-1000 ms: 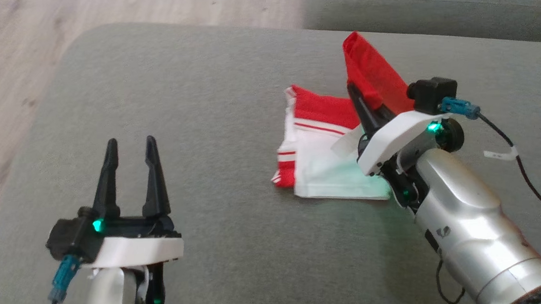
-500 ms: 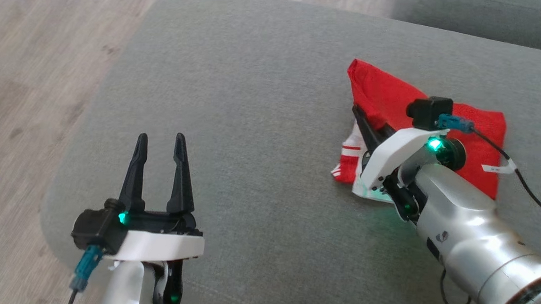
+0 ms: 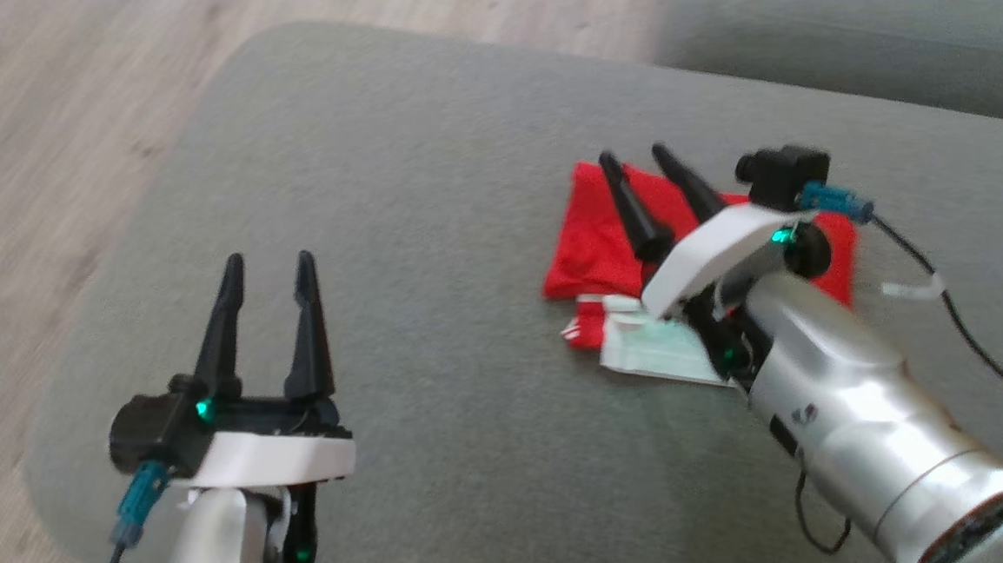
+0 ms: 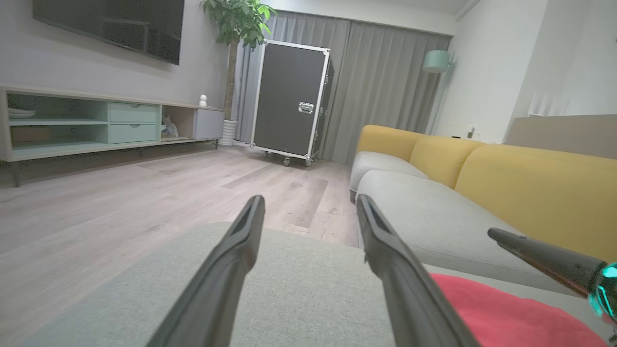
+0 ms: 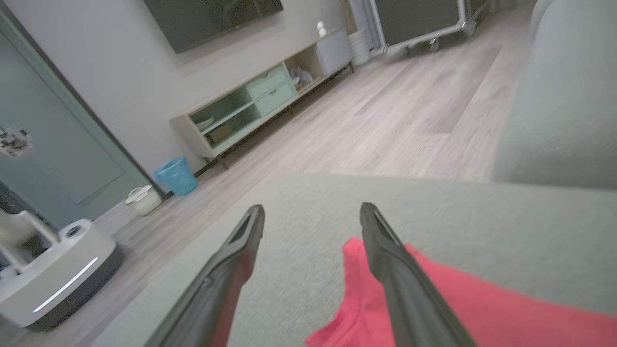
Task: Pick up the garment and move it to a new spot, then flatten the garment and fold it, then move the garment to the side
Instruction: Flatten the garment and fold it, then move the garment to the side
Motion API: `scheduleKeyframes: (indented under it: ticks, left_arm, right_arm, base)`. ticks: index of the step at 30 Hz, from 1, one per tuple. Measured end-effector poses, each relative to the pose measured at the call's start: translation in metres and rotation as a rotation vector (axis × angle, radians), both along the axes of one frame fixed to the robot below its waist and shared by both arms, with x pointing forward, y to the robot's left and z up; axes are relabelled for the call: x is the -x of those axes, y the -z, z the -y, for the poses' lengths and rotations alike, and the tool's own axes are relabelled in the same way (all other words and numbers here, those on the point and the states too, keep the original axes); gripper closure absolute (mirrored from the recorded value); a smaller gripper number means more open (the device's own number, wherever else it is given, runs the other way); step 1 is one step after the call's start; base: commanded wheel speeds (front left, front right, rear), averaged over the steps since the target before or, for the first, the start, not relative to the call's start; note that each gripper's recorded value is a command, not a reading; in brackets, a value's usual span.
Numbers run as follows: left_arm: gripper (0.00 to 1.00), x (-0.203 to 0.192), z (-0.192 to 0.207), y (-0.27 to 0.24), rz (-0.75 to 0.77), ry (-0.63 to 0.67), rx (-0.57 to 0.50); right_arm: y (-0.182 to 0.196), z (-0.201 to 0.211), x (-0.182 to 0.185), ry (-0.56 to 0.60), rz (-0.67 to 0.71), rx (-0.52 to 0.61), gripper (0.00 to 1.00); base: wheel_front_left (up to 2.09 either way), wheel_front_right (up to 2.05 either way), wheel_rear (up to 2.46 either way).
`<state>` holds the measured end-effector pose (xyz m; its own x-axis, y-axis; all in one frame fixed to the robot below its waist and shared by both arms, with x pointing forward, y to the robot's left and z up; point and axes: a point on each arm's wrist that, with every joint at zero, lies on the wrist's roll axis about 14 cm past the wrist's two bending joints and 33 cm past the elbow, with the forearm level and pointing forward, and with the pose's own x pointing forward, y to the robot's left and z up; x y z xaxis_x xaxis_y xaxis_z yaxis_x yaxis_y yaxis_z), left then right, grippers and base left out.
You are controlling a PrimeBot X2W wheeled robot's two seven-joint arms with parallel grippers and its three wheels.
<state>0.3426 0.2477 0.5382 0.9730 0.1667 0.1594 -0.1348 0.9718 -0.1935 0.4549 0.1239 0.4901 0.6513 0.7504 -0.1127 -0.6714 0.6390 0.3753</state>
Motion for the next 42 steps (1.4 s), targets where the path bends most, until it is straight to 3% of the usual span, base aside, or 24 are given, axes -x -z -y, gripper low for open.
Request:
scheduleKeyframes:
  ticks: [9,16,20,32,42]
  left_arm:
    - [0.0,-0.016,0.028,0.0,0.015,0.089,0.018]
    - [0.0,-0.035,0.057,-0.006,0.04,0.176,0.027]
    - [0.0,-0.047,0.077,-0.006,0.041,0.235,0.04]
    - [0.0,-0.054,0.099,0.011,-0.002,0.289,0.077]
    - [0.0,-0.051,0.095,0.013,-0.01,0.273,0.085]
  right_arm:
    - [-0.056,0.096,-0.037,0.256,0.221,0.031,0.0]
    - [-0.045,0.216,-0.024,0.512,0.302,0.15,0.0]
    - [-0.042,0.262,-0.005,0.628,0.331,0.194,0.0]
    - [-0.029,0.298,0.049,0.75,0.342,0.217,0.0]
    - [-0.027,0.291,0.054,0.74,0.33,0.183,0.0]
  base:
    - [0.0,0.0,0.0]
    - [0.0,0.0,0.0]
    - [0.0,0.0,0.0]
    - [0.0,0.0,0.0]
    - [0.0,0.0,0.0]
